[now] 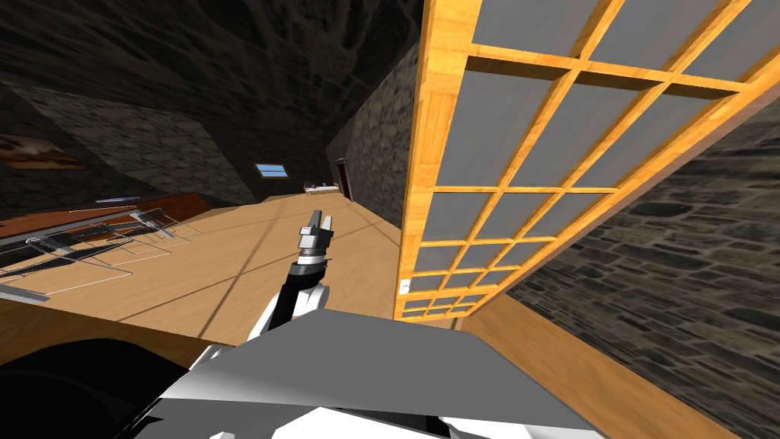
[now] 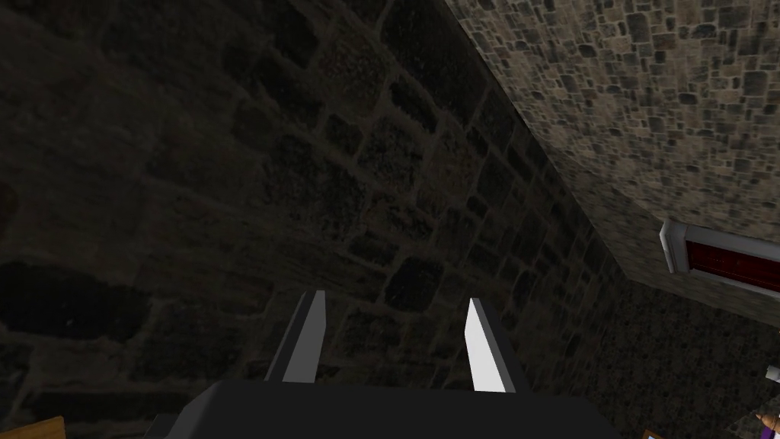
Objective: Push the door open
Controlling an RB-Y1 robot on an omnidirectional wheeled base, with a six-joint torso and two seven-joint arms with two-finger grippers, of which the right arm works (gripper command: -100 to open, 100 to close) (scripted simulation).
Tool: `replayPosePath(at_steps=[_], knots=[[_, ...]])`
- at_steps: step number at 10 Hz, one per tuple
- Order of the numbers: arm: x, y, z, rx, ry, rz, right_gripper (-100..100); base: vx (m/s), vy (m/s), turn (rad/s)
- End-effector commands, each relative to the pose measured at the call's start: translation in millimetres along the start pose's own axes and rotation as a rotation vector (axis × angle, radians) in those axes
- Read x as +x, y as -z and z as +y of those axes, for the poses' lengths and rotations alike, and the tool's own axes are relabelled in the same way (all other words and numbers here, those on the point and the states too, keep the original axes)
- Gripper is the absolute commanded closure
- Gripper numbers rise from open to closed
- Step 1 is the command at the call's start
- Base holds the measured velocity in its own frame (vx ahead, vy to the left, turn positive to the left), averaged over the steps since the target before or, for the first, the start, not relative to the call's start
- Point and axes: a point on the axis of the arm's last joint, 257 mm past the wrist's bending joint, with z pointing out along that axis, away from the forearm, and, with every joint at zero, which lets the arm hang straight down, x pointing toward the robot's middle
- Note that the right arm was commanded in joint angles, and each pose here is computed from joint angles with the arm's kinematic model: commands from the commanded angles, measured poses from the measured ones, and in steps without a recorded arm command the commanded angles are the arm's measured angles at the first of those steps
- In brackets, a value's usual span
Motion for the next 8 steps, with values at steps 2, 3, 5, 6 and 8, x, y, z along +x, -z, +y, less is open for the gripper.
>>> replayPosePath(at_steps=[2, 3, 5, 6, 8], knots=[[-0.9, -3.3, 0.8, 0.007, 0.000, 0.002, -100, 0.208, 0.065, 0.013], [-2.0, -6.4, 2.6, 0.016, -0.006, -0.002, -100, 0.167, 0.102, 0.021], [-5.6, -15.6, 9.0, 0.042, -0.027, -0.015, -100, 0.139, 0.108, 0.018], [-6.9, -18.8, 11.3, 0.051, -0.035, -0.020, -100, 0.100, 0.130, 0.010], [-6.0, -16.9, 9.9, 0.044, -0.029, -0.017, 100, 0.017, 0.025, -0.003]])
